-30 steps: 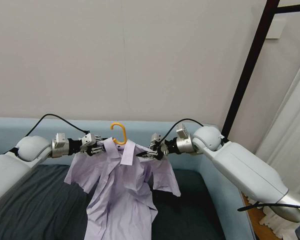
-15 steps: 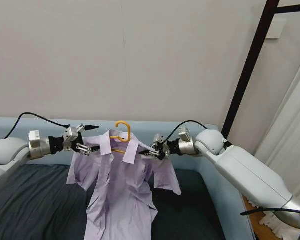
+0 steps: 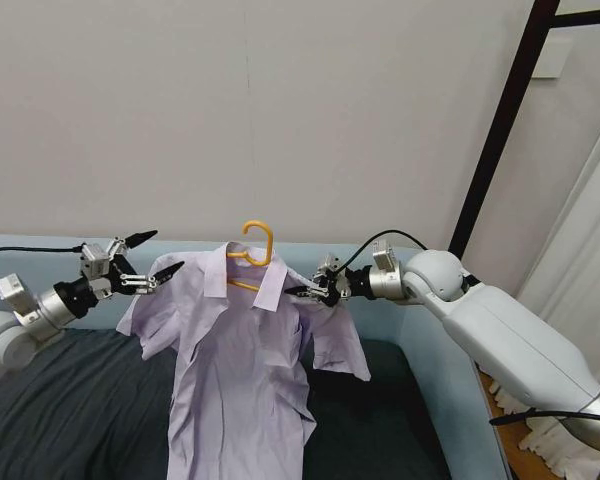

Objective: Pick up the clothes from the sofa and hang them on the clothes hanger.

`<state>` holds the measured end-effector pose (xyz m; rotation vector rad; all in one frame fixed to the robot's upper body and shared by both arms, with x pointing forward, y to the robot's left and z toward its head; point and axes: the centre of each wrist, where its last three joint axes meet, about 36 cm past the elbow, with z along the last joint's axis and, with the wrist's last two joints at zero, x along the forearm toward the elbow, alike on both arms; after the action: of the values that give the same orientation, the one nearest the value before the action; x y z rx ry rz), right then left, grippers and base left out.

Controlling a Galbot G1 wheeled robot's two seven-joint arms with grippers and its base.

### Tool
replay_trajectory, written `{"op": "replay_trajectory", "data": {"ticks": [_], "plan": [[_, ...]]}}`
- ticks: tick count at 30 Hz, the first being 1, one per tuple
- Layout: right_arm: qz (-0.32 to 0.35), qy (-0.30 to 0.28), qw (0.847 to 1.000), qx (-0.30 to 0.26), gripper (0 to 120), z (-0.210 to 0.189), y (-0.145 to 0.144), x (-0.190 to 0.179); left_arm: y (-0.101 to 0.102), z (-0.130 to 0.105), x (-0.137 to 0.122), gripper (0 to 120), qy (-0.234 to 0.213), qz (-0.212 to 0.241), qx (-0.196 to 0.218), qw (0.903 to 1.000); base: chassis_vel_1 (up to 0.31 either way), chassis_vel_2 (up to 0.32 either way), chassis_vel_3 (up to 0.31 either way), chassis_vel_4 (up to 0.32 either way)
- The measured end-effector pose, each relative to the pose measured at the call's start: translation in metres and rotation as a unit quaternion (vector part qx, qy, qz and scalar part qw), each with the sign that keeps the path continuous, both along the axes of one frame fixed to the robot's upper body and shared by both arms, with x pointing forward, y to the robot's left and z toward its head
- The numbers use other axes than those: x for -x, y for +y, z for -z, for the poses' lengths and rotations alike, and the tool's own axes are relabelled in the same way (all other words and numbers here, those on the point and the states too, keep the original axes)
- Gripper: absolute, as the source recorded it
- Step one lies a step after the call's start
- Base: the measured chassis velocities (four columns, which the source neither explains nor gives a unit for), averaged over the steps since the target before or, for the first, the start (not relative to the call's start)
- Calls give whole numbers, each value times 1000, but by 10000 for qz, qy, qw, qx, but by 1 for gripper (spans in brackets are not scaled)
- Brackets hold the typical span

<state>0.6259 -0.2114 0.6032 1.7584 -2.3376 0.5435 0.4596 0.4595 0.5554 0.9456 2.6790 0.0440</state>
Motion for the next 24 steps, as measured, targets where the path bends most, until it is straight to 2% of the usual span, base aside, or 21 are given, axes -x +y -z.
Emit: {"op": "replay_trajectory", "data": {"ticks": [2,3,6,7,10,12,16,22,24], "plan": [[61,-25,10000,-28,1,-4,-2,-2,-28,21,18,100,124,-268,210,9993,0,0,0,0],[61,-25,10000,-28,1,-4,-2,-2,-28,21,18,100,124,-268,210,9993,0,0,0,0],[150,-51,9999,-43,1,-12,-9,-4,-75,51,40,100,256,-989,287,9944,0,0,0,0],[150,-51,9999,-43,1,-12,-9,-4,-75,51,40,100,256,-989,287,9944,0,0,0,0],[211,-87,9997,-20,1,-20,-12,-7,-106,68,53,100,268,-1374,10,9902,0,0,0,0],[220,-87,9997,-11,1,-21,-12,-8,-111,72,55,100,232,-1445,-85,9892,0,0,0,0],[275,-125,9995,26,1,-32,-14,-14,-131,88,61,100,14,-1831,-585,9813,0,0,0,0],[315,-191,9993,8,1,-50,-12,-22,-143,95,59,100,-210,-2248,-725,9715,0,0,0,0],[277,-223,9994,-15,1,-64,-5,-27,-154,93,56,100,-338,-2504,-682,9651,0,0,0,0]]}}
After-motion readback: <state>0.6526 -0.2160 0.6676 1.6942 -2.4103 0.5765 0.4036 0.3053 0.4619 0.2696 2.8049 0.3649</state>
